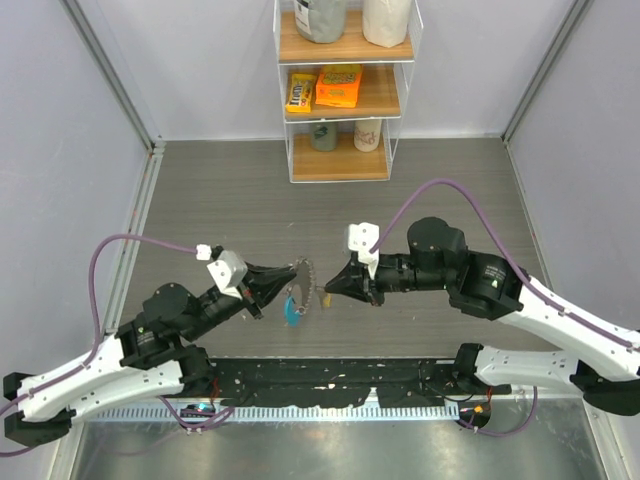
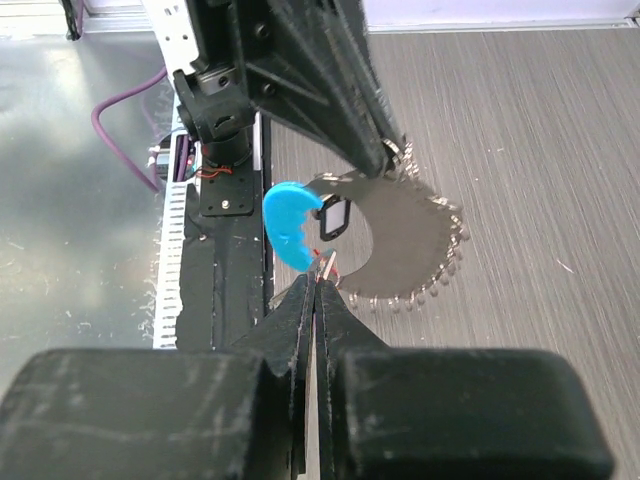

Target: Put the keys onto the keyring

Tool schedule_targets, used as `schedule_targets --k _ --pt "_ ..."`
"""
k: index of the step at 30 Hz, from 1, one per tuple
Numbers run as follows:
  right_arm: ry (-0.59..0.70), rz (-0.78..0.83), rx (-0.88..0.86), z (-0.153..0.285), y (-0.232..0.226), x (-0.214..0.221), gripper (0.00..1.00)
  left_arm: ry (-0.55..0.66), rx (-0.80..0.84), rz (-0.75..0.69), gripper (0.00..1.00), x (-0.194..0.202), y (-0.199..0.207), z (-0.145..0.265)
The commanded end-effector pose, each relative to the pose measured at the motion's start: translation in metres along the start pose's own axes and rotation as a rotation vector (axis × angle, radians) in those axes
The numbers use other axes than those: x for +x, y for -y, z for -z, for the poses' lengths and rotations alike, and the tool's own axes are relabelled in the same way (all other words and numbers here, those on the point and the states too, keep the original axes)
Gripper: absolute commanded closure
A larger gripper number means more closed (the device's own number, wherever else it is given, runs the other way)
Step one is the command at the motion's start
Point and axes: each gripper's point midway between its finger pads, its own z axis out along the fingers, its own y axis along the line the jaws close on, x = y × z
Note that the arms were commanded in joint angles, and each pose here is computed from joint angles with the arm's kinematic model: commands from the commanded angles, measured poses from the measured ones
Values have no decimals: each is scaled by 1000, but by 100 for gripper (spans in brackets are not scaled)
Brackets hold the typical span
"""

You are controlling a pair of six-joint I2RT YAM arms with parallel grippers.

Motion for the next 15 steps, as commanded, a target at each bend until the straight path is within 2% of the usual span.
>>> schedule_targets --k 1,8,15 --pt "-13 -4 34 1 8 -20 94 120 119 -44 100 -48 21 1" --pt "-99 13 -5 -5 8 -17 94 87 249 -107 100 -39 42 3" --pt "-145 34 -63 -6 1 -16 94 65 272 -165 100 -32 44 0"
